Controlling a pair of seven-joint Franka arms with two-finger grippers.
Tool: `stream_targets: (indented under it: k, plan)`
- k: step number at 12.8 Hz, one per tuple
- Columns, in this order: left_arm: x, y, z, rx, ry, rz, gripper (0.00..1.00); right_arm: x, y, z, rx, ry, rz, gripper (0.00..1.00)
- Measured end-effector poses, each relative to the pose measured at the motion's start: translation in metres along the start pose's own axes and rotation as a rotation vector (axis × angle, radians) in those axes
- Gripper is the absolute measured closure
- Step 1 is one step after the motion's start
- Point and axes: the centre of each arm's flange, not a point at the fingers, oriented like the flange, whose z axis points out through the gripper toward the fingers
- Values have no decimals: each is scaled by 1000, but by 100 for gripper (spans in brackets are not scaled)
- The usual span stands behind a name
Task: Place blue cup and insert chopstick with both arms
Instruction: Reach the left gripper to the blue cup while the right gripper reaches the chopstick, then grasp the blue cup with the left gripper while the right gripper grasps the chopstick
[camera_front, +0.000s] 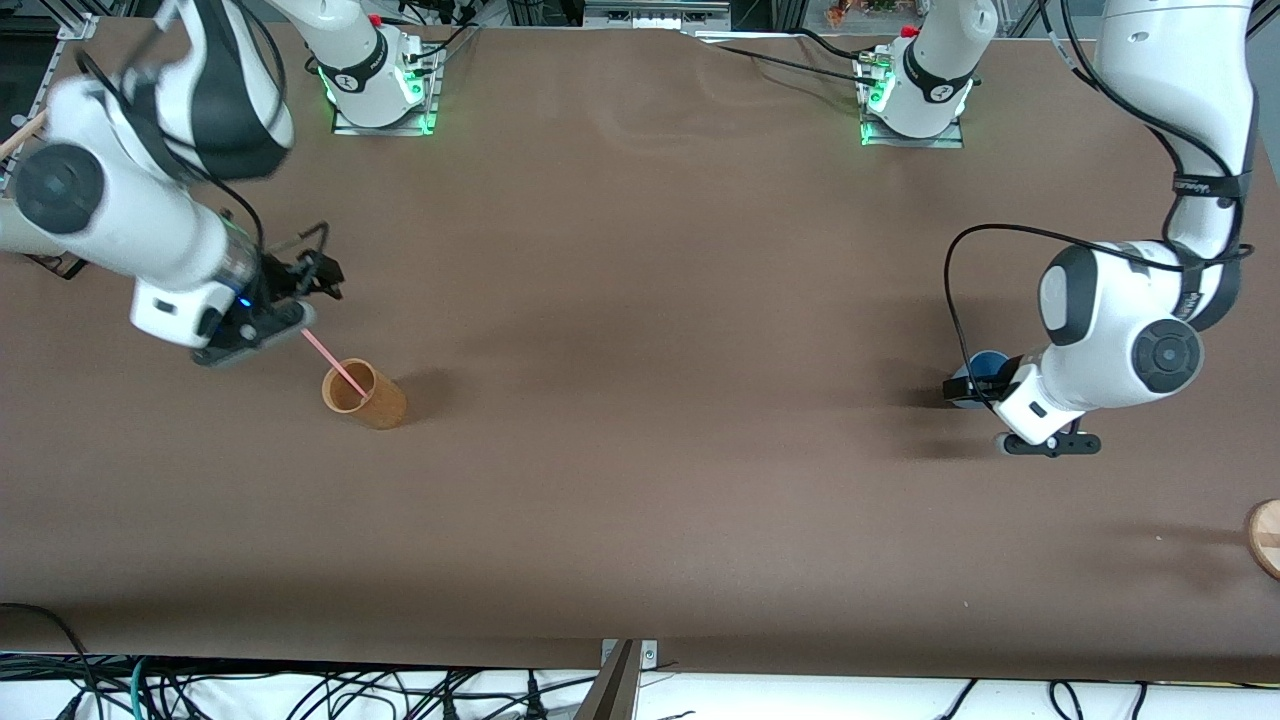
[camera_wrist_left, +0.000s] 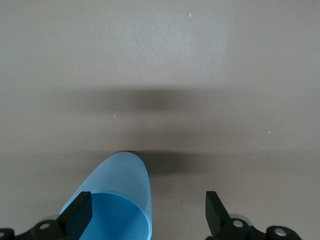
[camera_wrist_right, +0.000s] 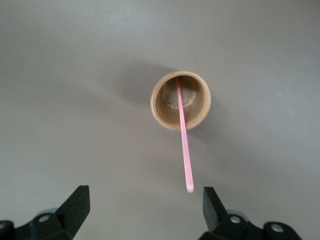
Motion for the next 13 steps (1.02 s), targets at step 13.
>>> stream_targets:
  k: [13]
  plan:
    - [-14,3,0,-1,23,10,0,37,27,99,-8,-84,-207,32]
